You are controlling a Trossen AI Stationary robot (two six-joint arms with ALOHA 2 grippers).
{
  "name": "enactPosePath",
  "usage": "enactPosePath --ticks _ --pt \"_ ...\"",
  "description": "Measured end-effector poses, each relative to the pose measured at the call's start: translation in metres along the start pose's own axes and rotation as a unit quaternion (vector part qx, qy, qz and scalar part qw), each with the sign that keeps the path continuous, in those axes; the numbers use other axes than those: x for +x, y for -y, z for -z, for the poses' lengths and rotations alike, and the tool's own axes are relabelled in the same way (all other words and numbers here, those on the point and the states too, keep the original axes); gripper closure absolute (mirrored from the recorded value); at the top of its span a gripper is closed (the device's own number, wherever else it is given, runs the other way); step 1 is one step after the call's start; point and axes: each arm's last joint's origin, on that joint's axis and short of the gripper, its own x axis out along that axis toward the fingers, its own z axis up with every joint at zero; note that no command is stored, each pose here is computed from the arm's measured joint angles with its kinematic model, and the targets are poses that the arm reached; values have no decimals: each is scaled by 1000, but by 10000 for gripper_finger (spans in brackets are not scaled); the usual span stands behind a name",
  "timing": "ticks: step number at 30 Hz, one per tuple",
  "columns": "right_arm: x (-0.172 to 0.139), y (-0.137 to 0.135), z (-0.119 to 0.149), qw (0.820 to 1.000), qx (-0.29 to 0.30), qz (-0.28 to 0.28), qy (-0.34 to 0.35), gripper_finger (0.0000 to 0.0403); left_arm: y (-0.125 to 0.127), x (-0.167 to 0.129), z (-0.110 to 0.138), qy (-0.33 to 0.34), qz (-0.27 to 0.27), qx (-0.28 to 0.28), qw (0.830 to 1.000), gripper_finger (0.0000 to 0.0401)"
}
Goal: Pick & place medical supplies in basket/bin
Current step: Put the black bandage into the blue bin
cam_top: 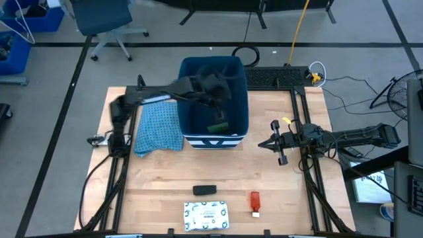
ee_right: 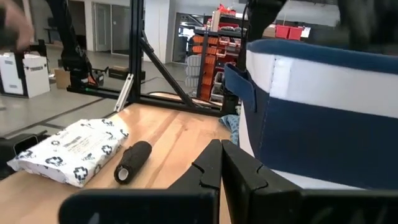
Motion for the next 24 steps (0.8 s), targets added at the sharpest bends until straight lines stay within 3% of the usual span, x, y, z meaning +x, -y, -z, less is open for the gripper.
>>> enactPosePath --ticks 4,7,11,16,21,24 --pt "0 0 0 1000 -5 0 3 403 0 -90 -2 44 -14 -1 999 7" --pt "0 0 0 1000 -5 0 1 403 10 -153 10 66 -8 -10 998 17" --pt "0 0 0 1000 -5 0 0 403 34 -203 42 92 19 -6 996 88" --pt "0 0 0 1000 -3 0 -2 403 60 -222 97 133 29 -7 991 233" --pt "0 0 1 1000 15 0 -3 403 76 -210 161 190 47 -23 980 371" --pt "0 0 1 1000 19 0 -5 403 81 -194 197 221 73 -55 971 390"
